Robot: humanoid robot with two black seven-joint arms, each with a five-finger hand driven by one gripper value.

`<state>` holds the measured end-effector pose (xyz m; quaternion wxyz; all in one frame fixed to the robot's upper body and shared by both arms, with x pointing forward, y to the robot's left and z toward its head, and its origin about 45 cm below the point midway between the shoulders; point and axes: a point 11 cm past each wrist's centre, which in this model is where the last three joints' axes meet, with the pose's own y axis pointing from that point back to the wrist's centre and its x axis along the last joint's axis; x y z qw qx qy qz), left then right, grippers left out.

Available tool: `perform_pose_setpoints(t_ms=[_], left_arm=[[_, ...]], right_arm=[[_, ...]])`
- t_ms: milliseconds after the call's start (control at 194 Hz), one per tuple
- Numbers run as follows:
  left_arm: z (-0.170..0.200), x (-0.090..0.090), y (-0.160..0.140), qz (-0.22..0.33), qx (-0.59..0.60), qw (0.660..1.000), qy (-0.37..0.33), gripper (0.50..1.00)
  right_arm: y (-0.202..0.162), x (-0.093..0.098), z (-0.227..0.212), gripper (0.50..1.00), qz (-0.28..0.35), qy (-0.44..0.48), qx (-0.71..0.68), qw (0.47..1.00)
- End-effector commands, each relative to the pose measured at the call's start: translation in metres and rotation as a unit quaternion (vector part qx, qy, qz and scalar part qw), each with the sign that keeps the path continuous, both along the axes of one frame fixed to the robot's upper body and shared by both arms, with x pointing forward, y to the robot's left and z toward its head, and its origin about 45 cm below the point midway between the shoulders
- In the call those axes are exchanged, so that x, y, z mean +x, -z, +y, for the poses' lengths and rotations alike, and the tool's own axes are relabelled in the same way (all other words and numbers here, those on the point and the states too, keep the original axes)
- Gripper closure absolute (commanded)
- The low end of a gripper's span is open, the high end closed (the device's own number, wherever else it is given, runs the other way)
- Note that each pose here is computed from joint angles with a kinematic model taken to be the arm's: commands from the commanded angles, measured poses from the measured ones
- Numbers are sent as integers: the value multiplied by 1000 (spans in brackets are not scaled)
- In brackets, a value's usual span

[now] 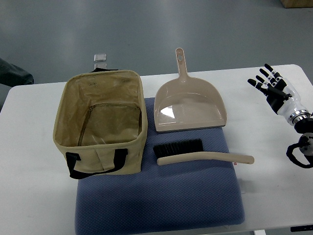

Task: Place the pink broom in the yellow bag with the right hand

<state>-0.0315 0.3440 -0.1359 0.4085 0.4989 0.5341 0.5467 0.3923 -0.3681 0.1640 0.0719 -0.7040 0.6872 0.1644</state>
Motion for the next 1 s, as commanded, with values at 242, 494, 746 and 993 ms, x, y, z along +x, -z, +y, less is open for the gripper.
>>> perform_pose_setpoints(t_ms=[242,494,746,993], left_arm=[[-1,0,0,0,-1,1000,0,500],[-1,0,0,0,-1,1000,0,500],[-1,0,0,0,-1,1000,0,500],[-1,0,0,0,-1,1000,0,500]], right_arm=[[-20,7,5,521,-31,-52,-23,998],[-63,10,-7,521,-105,-143,-212,961],[-78,-18,24,521,-164,-298,-343,876],[-67,-55,53,521,-166,-429,-443,769]])
